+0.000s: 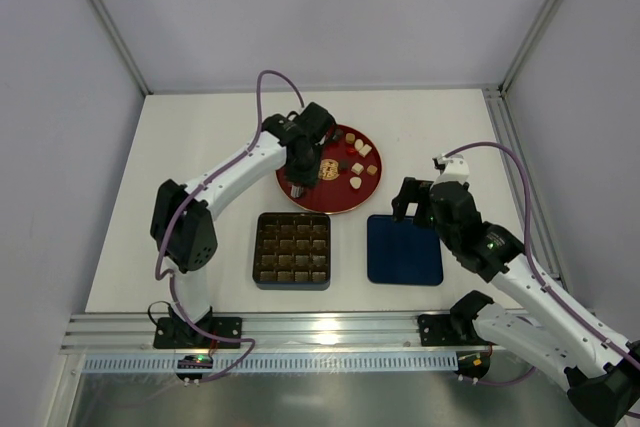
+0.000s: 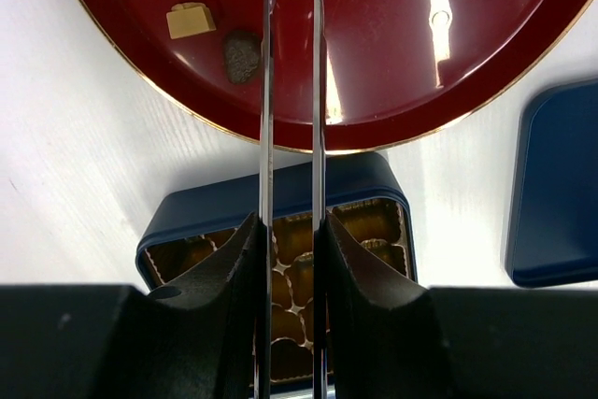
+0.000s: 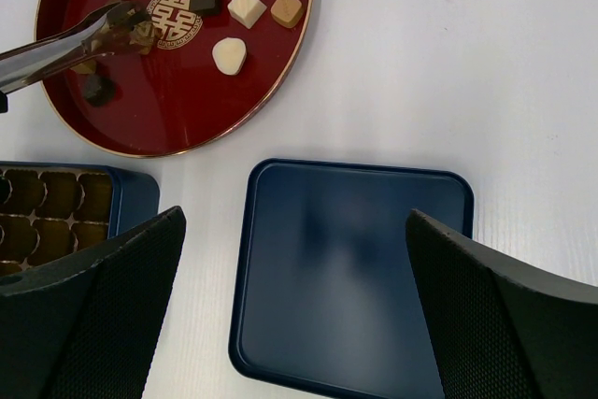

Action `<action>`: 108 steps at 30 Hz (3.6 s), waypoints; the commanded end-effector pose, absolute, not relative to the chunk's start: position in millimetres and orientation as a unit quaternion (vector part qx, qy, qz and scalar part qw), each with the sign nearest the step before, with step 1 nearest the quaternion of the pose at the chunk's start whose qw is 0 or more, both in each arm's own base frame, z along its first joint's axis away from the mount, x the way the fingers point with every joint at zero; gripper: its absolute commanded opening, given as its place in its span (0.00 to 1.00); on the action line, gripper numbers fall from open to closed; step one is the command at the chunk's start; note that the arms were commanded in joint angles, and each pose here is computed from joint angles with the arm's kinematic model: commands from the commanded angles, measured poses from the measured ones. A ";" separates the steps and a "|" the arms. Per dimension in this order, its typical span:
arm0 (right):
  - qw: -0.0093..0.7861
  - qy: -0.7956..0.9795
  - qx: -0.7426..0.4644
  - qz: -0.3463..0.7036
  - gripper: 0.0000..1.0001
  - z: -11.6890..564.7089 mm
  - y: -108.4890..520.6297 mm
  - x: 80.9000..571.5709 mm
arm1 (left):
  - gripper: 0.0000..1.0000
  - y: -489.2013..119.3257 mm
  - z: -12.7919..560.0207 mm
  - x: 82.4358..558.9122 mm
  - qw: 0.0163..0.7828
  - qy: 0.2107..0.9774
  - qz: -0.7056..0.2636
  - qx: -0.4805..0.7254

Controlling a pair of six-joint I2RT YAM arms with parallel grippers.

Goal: Pack the chocolate

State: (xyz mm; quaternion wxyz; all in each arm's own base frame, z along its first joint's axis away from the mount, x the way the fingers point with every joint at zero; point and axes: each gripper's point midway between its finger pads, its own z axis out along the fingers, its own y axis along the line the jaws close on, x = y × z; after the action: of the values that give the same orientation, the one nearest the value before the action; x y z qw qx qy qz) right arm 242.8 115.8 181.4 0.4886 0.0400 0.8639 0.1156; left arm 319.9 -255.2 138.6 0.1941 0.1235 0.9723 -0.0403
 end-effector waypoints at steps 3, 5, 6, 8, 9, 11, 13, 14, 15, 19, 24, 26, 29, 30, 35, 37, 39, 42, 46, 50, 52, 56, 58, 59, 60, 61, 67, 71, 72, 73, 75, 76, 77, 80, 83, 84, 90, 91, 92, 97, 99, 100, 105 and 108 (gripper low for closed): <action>0.503 0.855 0.048 0.115 1.00 188.8 114.3 246.0 | 0.25 -257.0 174.2 328.8 0.236 0.962 -0.049 0.130; 0.501 0.857 0.047 0.116 1.00 187.8 115.6 246.4 | 0.25 -257.3 181.4 329.3 0.242 0.960 -0.051 0.132; 0.501 0.857 0.047 0.116 1.00 188.0 115.8 246.7 | 0.26 -256.2 183.3 329.1 0.243 0.960 -0.051 0.132; 0.501 0.857 0.047 0.116 1.00 187.6 116.0 247.0 | 0.25 -256.4 187.3 328.4 0.246 0.959 -0.053 0.133; 0.501 0.856 0.047 0.117 1.00 188.2 116.3 247.4 | 0.25 -255.7 190.1 328.8 0.249 0.958 -0.054 0.131; 0.501 0.856 0.046 0.117 1.00 188.0 116.7 247.6 | 0.25 -254.3 193.6 327.0 0.251 0.958 -0.053 0.131; 0.500 0.857 0.045 0.117 1.00 187.2 117.1 247.7 | 0.25 -252.8 195.6 325.2 0.251 0.958 -0.053 0.131; 0.501 0.856 0.046 0.118 1.00 187.8 117.4 248.1 | 0.25 -251.0 199.3 323.8 0.254 0.957 -0.056 0.128; 0.500 0.857 0.044 0.118 1.00 187.0 117.9 248.1 | 0.25 -250.3 201.7 322.7 0.257 0.957 -0.056 0.127; 0.498 0.857 0.044 0.121 1.00 186.6 119.6 248.5 | 0.25 -245.3 211.7 316.4 0.263 0.955 -0.061 0.123; 0.495 0.859 0.042 0.124 1.00 185.2 122.4 249.5 | 0.25 -234.8 222.2 304.0 0.269 0.954 -0.066 0.115; 0.494 0.860 0.043 0.124 1.00 184.1 122.4 249.5 | 0.26 -231.1 224.7 298.9 0.269 0.954 -0.066 0.114; 0.494 0.859 0.042 0.126 1.00 184.4 123.6 250.2 | 0.25 -223.3 228.3 288.1 0.267 0.955 -0.069 0.109; 0.494 0.859 0.043 0.126 1.00 184.0 123.7 250.3 | 0.25 -220.9 229.2 285.1 0.267 0.955 -0.069 0.108; 0.497 0.858 0.042 0.125 1.00 186.4 123.5 251.2 | 0.25 -207.1 236.2 264.4 0.267 0.956 -0.079 0.095; 0.497 0.858 0.042 0.123 1.00 186.3 123.2 251.7 | 0.25 -202.6 238.4 256.8 0.265 0.956 -0.082 0.092; 0.498 0.858 0.042 0.121 1.00 186.7 122.4 252.2 | 0.26 -193.5 241.5 246.9 0.266 0.956 -0.082 0.089; 0.500 0.857 0.044 0.113 1.00 186.9 120.1 253.6 | 0.26 -181.7 243.4 232.5 0.263 0.958 -0.081 0.087; 0.499 0.858 0.044 0.113 1.00 186.2 121.0 254.5 | 0.26 -168.6 243.8 213.1 0.257 0.959 -0.084 0.085; 0.498 0.859 0.047 0.111 1.00 188.6 120.1 254.7 | 0.27 -159.1 241.9 196.5 0.252 0.960 -0.092 0.082; 0.499 0.858 0.049 0.112 1.00 189.7 120.1 254.9 | 0.27 -153.0 239.3 187.1 0.248 0.961 -0.094 0.080; 0.496 0.859 0.052 0.112 1.00 188.4 119.7 253.9 | 0.27 -144.3 235.2 175.0 0.244 0.962 -0.095 0.077; 0.496 0.860 0.054 0.109 1.00 187.4 118.2 253.4 | 0.27 -140.1 233.4 167.5 0.240 0.963 -0.098 0.076; 0.495 0.860 0.055 0.109 1.00 186.8 118.3 253.3 | 0.28 -138.2 232.2 165.7 0.239 0.963 -0.097 0.075; 0.496 0.860 0.056 0.109 1.00 187.0 117.6 252.8 | 0.28 -137.1 231.1 163.8 0.239 0.963 -0.097 0.075; 0.496 0.860 0.058 0.107 1.00 186.2 116.7 252.7 | 0.28 -135.4 230.8 160.7 0.240 0.963 -0.101 0.072; 0.496 0.860 0.059 0.105 1.00 185.5 115.1 251.4 | 0.28 -131.0 219.4 152.2 0.229 0.966 -0.100 0.068; 0.497 0.860 0.061 0.100 1.00 184.8 111.8 250.5 | 0.28 -131.0 211.4 150.0 0.223 0.967 -0.100 0.066; 0.497 0.860 0.060 0.101 1.00 184.9 112.1 249.9 | 0.28 -130.8 208.2 150.6 0.222 0.968 -0.099 0.064; 0.498 0.859 0.061 0.102 1.00 184.6 111.7 249.7 | 0.28 -130.7 206.4 150.5 0.221 0.968 -0.098 0.064; 0.496 0.860 0.062 0.102 1.00 183.4 111.7 249.0 | 0.28 -131.3 201.0 151.5 0.221 0.968 -0.096 0.065; 0.496 0.860 0.063 0.102 1.00 182.8 111.7 248.9 | 0.28 -131.2 198.1 151.0 0.217 0.969 -0.095 0.065; 0.495 0.861 0.063 0.102 1.00 182.2 111.4 248.5 | 0.28 -132.2 197.2 151.8 0.218 0.969 -0.097 0.064; 0.495 0.860 0.063 0.103 1.00 182.0 111.4 247.8 | 0.28 -132.5 193.7 154.0 0.221 0.969 -0.095 0.062; 0.494 0.861 0.064 0.106 1.00 181.6 112.1 247.3 | 0.28 -133.7 192.7 157.3 0.225 0.968 -0.094 0.061; 0.494 0.861 0.064 0.106 1.00 181.9 112.3 247.5 | 0.29 -134.7 192.1 157.8 0.224 0.968 -0.094 0.064; 0.493 0.861 0.065 0.107 1.00 180.5 112.5 247.1 | 0.29 -135.9 189.6 160.2 0.222 0.969 -0.090 0.065; 0.493 0.861 0.066 0.108 1.00 180.9 112.4 247.0 | 0.29 -135.6 189.9 160.3 0.223 0.969 -0.090 0.065; 0.492 0.861 0.064 0.107 1.00 179.8 112.6 246.9 | 0.31 -134.7 189.6 160.1 0.223 0.969 -0.089 0.064; 0.491 0.862 0.064 0.108 1.00 178.3 113.1 247.0 | 0.34 -133.9 189.5 160.3 0.223 0.969 -0.087 0.063; 0.492 0.861 0.065 0.110 1.00 178.5 113.7 247.0 | 0.34 -133.1 187.4 159.3 0.220 0.970 -0.084 0.064; 0.490 0.862 0.065 0.109 1.00 177.5 113.8 246.9 | 0.34 -132.8 186.5 158.9 0.219 0.970 -0.083 0.064; 0.491 0.862 0.065 0.110 1.00 177.8 113.6 246.8 | 0.34 -131.4 185.5 158.4 0.219 0.970 -0.080 0.063; 0.490 0.862 0.065 0.110 1.00 177.0 114.0 246.9 | 0.34 -130.0 185.1 158.1 0.218 0.971 -0.078 0.062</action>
State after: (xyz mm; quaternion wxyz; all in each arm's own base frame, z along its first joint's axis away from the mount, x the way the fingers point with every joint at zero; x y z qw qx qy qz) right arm 244.3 112.2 168.0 0.4767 0.0557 0.8716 0.0994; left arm 152.8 -128.3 181.2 0.2011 0.0668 0.9745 -0.0742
